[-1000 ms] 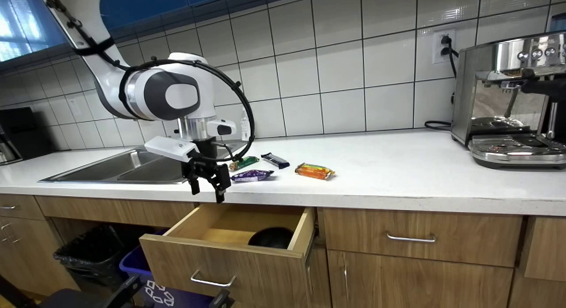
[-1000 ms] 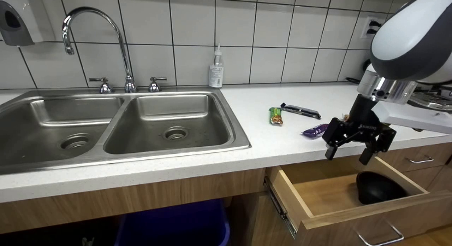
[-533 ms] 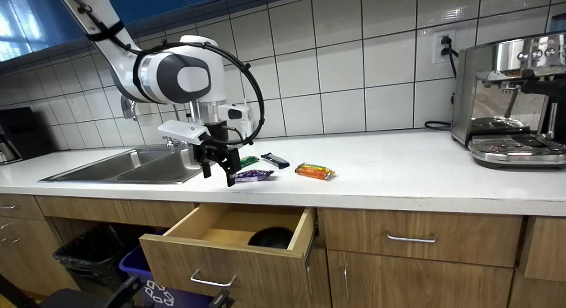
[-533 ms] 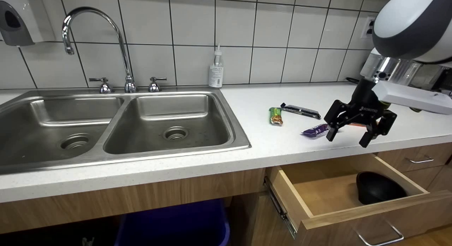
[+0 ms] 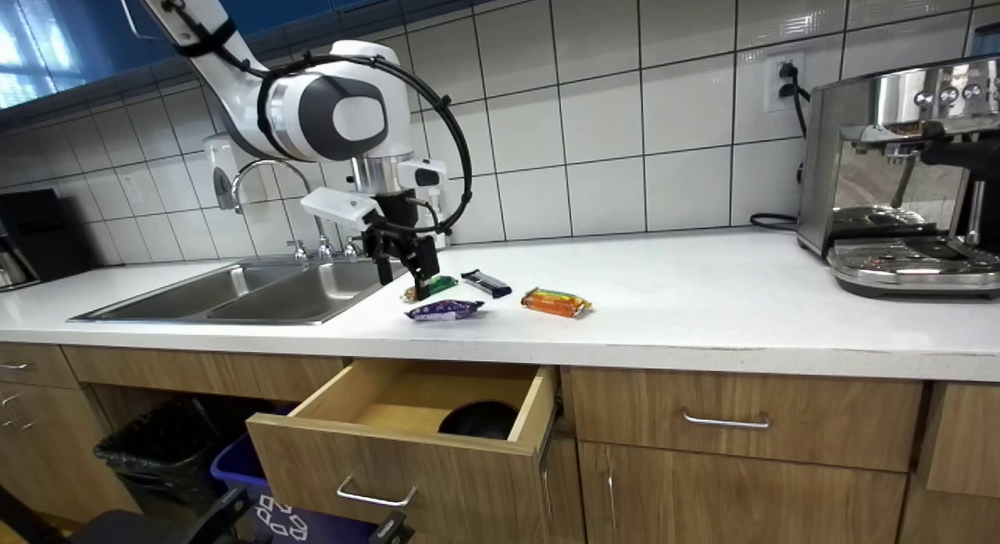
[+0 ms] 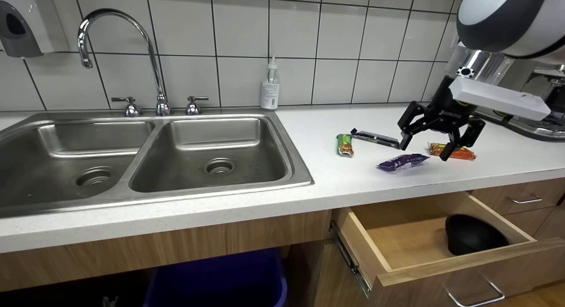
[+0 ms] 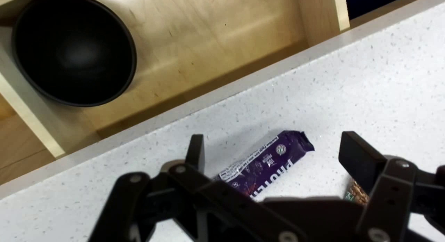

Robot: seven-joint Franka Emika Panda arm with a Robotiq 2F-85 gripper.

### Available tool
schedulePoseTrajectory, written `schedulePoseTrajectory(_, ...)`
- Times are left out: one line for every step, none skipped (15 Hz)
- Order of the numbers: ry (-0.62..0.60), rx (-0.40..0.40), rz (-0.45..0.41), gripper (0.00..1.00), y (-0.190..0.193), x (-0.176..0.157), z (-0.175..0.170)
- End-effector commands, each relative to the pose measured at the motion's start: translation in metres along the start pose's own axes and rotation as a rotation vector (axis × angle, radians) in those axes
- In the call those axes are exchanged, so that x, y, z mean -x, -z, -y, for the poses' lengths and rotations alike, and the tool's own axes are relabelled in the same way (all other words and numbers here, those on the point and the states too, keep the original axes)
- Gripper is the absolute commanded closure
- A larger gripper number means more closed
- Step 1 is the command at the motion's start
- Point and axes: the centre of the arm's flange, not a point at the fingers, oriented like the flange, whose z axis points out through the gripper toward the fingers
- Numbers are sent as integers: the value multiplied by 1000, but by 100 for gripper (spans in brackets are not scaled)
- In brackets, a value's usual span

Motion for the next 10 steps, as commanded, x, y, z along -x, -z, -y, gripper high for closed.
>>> schedulePoseTrajectory(-79,1,13,0,-2,-30,10)
schedulePoseTrajectory(-102,-1,12,0,-4,-37,12)
schedulePoseTrajectory(-121,-1,13,0,-6,-43,13)
schedulePoseTrajectory(-139,-1,13,0,-8,-48,14)
schedulePoseTrajectory(-162,-1,13,0,-11,-54,16)
schedulePoseTrajectory(-182,0,13,0,-14,-59,16)
schedulePoseTrajectory(-201,3,16,0,-17,-64,18)
schedulePoseTrajectory(-219,6,16,0,-21,-68,18)
schedulePoseTrajectory(-237,10,19,0,-25,-72,19)
schedulePoseTrajectory(-256,13,17,0,-28,-76,19)
